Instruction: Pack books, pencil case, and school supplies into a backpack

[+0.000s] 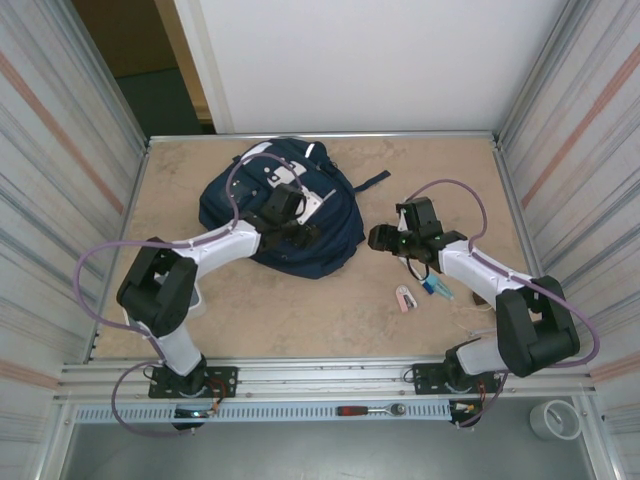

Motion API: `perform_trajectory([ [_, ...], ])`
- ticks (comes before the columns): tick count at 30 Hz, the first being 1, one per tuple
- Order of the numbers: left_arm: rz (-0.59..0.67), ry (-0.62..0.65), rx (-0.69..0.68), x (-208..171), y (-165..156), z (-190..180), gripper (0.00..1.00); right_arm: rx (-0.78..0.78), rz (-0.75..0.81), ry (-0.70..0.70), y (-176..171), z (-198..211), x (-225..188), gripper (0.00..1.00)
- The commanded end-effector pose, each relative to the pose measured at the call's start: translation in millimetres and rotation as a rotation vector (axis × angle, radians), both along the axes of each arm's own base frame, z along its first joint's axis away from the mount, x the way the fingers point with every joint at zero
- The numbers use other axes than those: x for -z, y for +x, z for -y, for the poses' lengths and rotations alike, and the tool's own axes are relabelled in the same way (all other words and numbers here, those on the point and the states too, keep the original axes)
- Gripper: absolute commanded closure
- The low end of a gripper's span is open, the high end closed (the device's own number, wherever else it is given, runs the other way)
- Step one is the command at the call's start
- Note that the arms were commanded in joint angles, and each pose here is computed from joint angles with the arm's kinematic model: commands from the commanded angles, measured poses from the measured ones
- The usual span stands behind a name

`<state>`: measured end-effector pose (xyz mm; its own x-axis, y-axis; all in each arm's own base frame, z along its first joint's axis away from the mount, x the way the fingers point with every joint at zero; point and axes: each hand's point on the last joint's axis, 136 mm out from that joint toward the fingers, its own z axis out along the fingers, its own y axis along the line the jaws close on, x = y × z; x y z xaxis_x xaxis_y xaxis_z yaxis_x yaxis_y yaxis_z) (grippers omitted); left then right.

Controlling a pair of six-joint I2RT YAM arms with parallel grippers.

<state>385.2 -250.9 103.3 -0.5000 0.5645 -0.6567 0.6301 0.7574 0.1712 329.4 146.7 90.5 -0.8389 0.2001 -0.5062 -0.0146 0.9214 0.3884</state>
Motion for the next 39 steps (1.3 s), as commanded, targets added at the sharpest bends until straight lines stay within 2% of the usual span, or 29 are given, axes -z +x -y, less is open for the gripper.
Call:
perform_trajectory([
  [1, 0.036, -0.109, -0.031, -33.6, 11.1, -8.5, 0.29, 0.053, -0.016, -0.121, -5.8, 29.1, -4.6, 0.3],
  [5, 0.016, -0.22, -0.042, -46.6, 14.3, -14.9, 0.29, 0.096, -0.097, -0.208, -20.9, 54.5, 7.0, 0.3],
  [9, 0.016, -0.234, -0.057, -48.2, 18.7, -20.2, 0.31, 0.113, -0.183, -0.253, -31.0, 66.5, 26.5, 0.33],
  [12, 0.003, -0.245, -0.056, -47.8, 20.7, -20.4, 0.39, 0.098, -0.22, -0.239, -28.5, 60.9, 38.7, 0.37],
  [23, -0.028, -0.28, -0.052, -43.7, 18.0, -20.9, 0.74, 0.056, -0.291, -0.293, -15.5, 50.6, 64.4, 0.66],
  [28, -0.044, -0.292, -0.04, -40.9, 16.6, -18.0, 0.82, 0.033, -0.305, -0.328, -14.0, 46.8, 71.6, 0.76],
  [39, -0.044, -0.3, -0.032, -43.2, 15.4, -17.4, 1.0, 0.004, -0.286, -0.368, -5.3, 43.5, 64.3, 0.86],
])
